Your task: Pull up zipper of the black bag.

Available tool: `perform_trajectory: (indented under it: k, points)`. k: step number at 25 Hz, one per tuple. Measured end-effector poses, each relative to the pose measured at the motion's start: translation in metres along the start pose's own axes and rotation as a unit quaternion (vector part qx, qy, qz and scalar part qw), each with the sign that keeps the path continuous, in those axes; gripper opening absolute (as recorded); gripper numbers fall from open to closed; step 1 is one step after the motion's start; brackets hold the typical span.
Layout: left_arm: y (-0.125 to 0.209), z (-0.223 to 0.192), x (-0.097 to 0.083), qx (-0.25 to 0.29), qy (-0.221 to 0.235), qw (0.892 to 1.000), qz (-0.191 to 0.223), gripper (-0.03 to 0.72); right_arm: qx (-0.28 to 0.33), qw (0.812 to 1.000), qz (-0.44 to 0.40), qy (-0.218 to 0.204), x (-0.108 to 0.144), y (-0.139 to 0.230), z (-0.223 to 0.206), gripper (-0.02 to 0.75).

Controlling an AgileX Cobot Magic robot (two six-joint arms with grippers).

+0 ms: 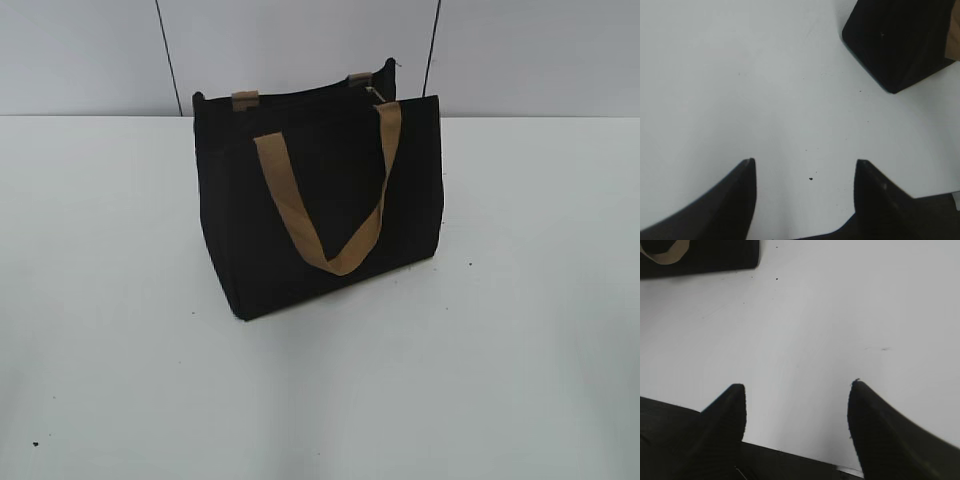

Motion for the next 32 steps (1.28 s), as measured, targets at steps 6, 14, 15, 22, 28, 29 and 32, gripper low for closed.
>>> perform_trajectory:
  k: [6,14,15,22,28,29,32]
  points:
    - [0.024,0.014,0.002,-0.037,0.010,0.999,-0.004,0.456,-0.036,0.999,-0.002,0.004,0.011,0.025,0.009,0.491]
    - [0.030,0.033,0.003,-0.104,0.014,0.994,-0.014,0.437,-0.088,0.996,-0.011,0.017,0.022,0.054,0.018,0.491]
    - [0.030,0.033,0.003,-0.105,0.014,0.994,-0.013,0.434,-0.101,0.995,-0.010,0.021,0.023,0.055,0.021,0.491]
    - [0.029,0.034,0.013,-0.110,-0.018,0.994,0.000,0.427,-0.114,0.993,-0.012,0.024,0.024,0.057,0.025,0.491]
    - [0.029,0.034,0.014,-0.111,-0.021,0.994,-0.001,0.427,-0.114,0.993,-0.013,0.023,0.024,0.057,0.025,0.491]
    - [0.029,0.034,0.014,-0.111,-0.021,0.994,-0.001,0.427,-0.114,0.993,-0.013,0.023,0.024,0.057,0.025,0.491]
    - [0.029,0.034,0.014,-0.111,-0.022,0.994,0.000,0.427,-0.113,0.993,-0.013,0.022,0.024,0.057,0.025,0.491]
Point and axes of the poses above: a point on each arm's last joint axis where the gripper is mounted, z pointing back along that axis away from the gripper, x along the wrist's bending axis when the last joint is at zero, y = z × x, the point moved 6 cm from there along -z, pointing out along that axis toward the gripper, and after that the axes turned 10 degrees about z, right-handed, at the moved point
